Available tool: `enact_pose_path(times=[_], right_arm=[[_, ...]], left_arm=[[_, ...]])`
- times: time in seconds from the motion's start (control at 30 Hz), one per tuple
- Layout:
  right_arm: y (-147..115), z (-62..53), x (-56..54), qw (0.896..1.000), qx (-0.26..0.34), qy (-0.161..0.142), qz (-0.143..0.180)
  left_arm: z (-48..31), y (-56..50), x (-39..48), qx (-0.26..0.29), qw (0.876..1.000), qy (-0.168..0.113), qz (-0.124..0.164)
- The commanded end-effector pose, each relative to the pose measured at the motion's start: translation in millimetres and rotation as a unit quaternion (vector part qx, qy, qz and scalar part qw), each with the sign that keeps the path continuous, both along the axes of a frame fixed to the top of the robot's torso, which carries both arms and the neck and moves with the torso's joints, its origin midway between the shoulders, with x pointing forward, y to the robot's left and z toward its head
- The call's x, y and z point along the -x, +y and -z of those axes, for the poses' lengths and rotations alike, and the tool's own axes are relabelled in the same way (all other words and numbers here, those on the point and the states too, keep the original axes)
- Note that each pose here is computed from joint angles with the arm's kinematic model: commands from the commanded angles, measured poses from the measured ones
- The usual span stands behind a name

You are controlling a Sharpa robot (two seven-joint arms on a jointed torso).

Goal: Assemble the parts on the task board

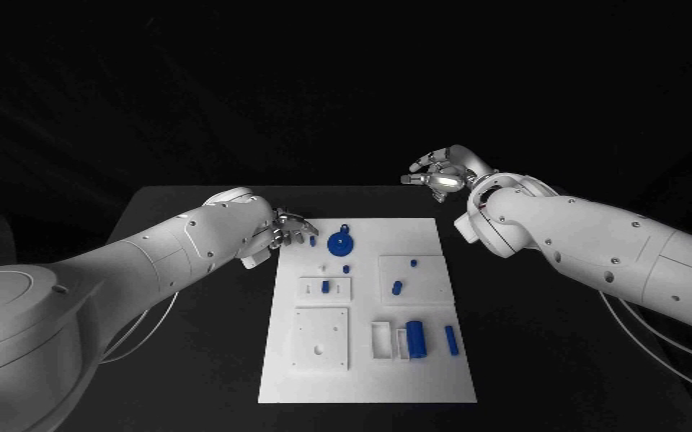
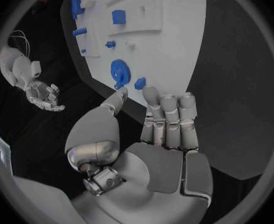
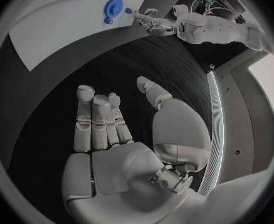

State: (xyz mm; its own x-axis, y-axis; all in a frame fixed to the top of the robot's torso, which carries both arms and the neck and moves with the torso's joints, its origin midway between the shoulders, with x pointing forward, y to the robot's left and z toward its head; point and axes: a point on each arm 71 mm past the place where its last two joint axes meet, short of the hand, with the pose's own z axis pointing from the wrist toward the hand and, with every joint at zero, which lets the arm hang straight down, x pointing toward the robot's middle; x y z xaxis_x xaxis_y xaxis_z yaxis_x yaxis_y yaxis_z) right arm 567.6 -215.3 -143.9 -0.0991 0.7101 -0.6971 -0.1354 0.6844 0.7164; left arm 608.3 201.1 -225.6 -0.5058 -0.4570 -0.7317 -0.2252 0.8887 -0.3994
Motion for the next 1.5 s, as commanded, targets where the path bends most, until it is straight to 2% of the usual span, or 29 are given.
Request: enact_pose_path(times=[0.03,0.53,1.33,1.5], right_arm=[[2.1,-1.3,0.2,1.000,0.000,-0.003,-0.007],[3.5,-3.0,-0.1,1.000,-0.001,-0.004,-0.008],[3.2,-3.2,-0.5,1.000,0.000,-0.004,-0.007],[3.8,-3.3,-0.5,1.000,0.000,-0.004,-0.007]], left_arm=[[2.3,-3.2,0.4,0.000,1.000,0.005,0.012],[9.8,-8.5,2.0,0.007,1.000,0.014,0.013],[9.4,-4.6,-0.3,0.024,1.000,0.008,-0.002],[10.0,-4.6,-0.4,0.040,0.999,0.017,-0.006]])
